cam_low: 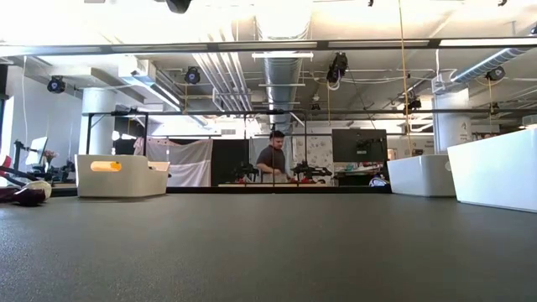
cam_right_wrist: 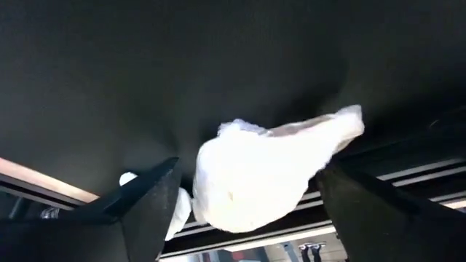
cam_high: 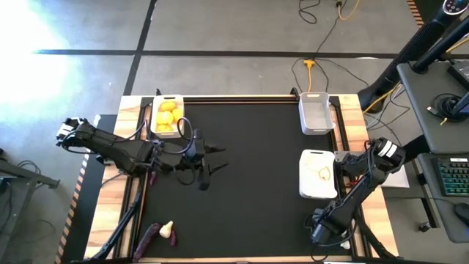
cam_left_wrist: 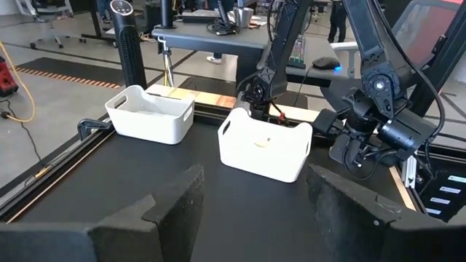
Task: Sort produce into baskets
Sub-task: Put the white garlic into the right white bin
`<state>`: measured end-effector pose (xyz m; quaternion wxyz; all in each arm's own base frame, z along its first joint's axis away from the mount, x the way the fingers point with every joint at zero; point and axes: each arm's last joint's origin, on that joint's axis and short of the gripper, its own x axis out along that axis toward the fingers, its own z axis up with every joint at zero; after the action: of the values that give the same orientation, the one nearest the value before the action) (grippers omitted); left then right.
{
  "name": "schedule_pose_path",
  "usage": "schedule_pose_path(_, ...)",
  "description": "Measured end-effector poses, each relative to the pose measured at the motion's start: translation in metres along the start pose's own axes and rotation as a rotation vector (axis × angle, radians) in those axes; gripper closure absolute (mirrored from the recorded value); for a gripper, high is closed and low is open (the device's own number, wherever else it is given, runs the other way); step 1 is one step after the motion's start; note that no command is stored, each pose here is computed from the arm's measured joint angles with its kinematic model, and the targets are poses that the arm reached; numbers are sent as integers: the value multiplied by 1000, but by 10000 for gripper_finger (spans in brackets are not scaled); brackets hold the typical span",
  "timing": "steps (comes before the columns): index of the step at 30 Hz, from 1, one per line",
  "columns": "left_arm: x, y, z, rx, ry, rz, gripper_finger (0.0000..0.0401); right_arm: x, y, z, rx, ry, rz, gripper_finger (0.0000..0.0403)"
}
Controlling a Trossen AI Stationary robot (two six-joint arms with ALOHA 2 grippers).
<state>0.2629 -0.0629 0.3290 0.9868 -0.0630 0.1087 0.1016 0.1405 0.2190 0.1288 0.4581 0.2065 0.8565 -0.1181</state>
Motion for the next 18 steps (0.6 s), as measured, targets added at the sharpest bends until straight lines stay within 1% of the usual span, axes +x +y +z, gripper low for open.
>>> schedule_pose_path(7,0,0,0,0,0,0,178,2,0,1,-9,-4,11,163)
schedule_pose_path(10,0,0,0,0,0,0,178,-2,5,0,-27,-7,32,194)
schedule_pose_path(15,0,0,0,0,0,0,178,-19,17,-2,-27,-17,99,240)
schedule_pose_path(18,0,0,0,-1,-1,1,178,-37,26,-3,-22,-28,168,254)
